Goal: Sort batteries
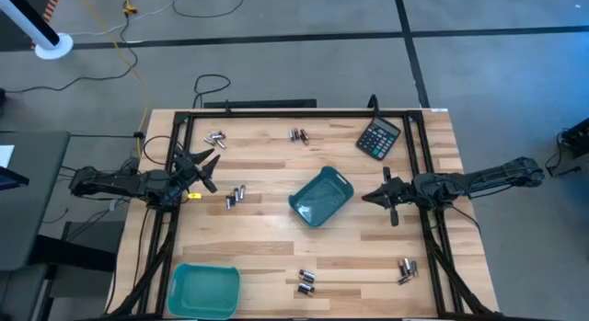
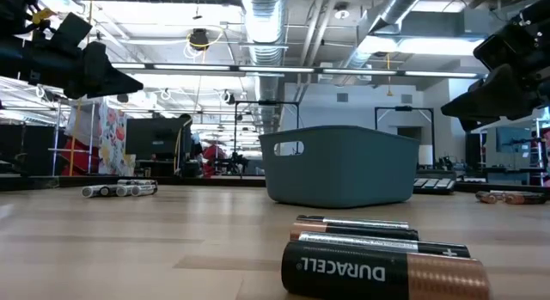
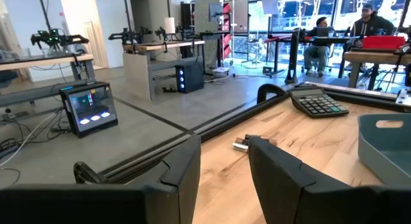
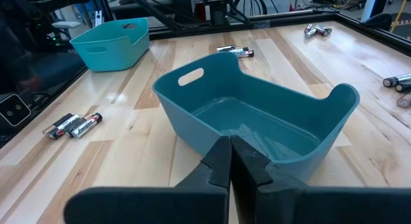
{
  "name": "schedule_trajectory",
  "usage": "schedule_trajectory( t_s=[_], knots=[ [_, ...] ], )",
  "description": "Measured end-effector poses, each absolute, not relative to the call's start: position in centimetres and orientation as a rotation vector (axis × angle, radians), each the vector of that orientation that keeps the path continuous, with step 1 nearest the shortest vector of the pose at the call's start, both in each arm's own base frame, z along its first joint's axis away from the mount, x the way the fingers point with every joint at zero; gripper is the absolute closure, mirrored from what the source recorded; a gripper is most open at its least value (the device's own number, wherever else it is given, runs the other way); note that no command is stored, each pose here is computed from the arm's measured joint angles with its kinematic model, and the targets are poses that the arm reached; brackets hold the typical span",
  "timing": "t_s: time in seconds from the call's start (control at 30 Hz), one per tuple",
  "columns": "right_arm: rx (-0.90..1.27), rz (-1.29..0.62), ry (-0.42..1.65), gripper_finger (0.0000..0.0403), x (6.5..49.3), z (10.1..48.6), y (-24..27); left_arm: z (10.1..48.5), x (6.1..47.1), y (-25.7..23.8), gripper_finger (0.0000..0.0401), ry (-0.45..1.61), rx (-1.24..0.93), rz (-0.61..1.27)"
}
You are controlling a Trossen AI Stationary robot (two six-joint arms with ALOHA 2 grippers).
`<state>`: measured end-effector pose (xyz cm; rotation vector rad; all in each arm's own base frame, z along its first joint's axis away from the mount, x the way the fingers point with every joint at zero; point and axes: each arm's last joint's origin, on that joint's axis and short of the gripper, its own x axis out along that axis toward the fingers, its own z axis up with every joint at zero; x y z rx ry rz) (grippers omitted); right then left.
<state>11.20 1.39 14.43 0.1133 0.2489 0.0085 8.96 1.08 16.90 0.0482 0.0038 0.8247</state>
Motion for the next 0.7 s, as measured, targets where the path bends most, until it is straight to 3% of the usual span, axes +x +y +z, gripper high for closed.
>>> schedule_trajectory(
  t_s=[0.7],
  knots=[
    [0.113, 0.009, 0.248, 0.0377, 11.2, 14.44, 1.39, 16.91, 8.95, 1.08, 0.0275, 0.004, 0.048, 0.825]
  ],
)
